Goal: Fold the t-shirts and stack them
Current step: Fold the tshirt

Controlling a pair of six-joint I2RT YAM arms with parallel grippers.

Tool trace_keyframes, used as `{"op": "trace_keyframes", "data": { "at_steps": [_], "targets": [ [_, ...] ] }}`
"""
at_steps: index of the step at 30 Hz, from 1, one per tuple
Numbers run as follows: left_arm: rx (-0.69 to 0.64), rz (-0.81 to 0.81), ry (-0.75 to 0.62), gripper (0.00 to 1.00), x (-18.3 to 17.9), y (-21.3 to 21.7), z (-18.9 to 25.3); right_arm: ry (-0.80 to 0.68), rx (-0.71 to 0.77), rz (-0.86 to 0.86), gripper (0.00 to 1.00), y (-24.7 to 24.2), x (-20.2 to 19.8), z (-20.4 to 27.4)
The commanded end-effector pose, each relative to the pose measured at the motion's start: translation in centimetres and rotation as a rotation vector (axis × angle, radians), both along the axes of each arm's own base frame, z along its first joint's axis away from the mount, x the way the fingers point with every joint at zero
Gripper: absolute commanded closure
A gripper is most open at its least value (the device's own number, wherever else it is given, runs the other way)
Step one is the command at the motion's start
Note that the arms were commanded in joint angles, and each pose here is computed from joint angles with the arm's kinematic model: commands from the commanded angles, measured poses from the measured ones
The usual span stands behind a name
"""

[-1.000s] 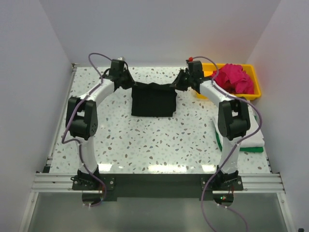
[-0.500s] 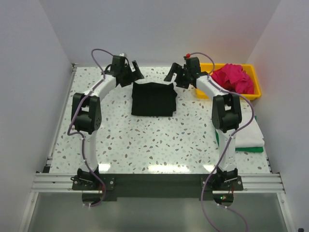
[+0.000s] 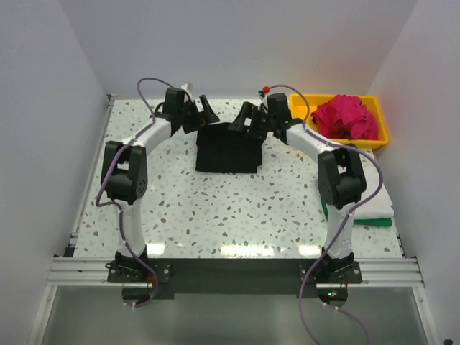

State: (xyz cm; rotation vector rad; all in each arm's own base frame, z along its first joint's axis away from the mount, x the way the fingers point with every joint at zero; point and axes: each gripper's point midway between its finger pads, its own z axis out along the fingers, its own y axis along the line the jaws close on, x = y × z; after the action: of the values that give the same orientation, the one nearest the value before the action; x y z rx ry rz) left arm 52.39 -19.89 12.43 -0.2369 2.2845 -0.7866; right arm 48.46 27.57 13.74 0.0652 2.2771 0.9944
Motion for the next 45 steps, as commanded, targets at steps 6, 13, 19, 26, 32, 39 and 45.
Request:
{"op": "trace_keyframes", "data": {
  "at_steps": [6,13,19,26,32,39,45],
  "targets": [
    [-0.093,-0.080,-0.040,0.00,4.9,-3.3,-1.8,-0.070,-0.007,-0.083,0.01,1.3,6.0,-0.5],
    [-0.052,-0.030,0.025,0.00,6.7,-2.7,-6.5,-0.006,-0.136,-0.256,0.01,-2.9,10.4,-7.8],
    [-0.057,-0.014,0.070,0.00,4.2,-1.7,-9.3,0.103,-0.212,-0.269,0.01,-4.7,8.1,-13.3],
    [-0.025,-0.011,0.132,0.00,-0.8,-0.7,-9.8,0.179,-0.177,-0.192,0.01,-4.1,3.4,-14.7],
    [-0.033,0.026,0.084,0.00,-6.9,0.8,-8.8,0.198,-0.195,-0.197,0.01,-5.0,-3.8,-14.5],
    [-0.007,0.013,0.095,0.00,-13.2,0.1,-7.6,0.163,-0.275,-0.147,0.01,-4.9,-10.2,-12.2],
    [-0.008,0.031,-0.023,0.00,-15.2,1.2,-1.4,0.003,-0.386,-0.093,0.01,-5.1,-12.3,-5.0]
  ]
}}
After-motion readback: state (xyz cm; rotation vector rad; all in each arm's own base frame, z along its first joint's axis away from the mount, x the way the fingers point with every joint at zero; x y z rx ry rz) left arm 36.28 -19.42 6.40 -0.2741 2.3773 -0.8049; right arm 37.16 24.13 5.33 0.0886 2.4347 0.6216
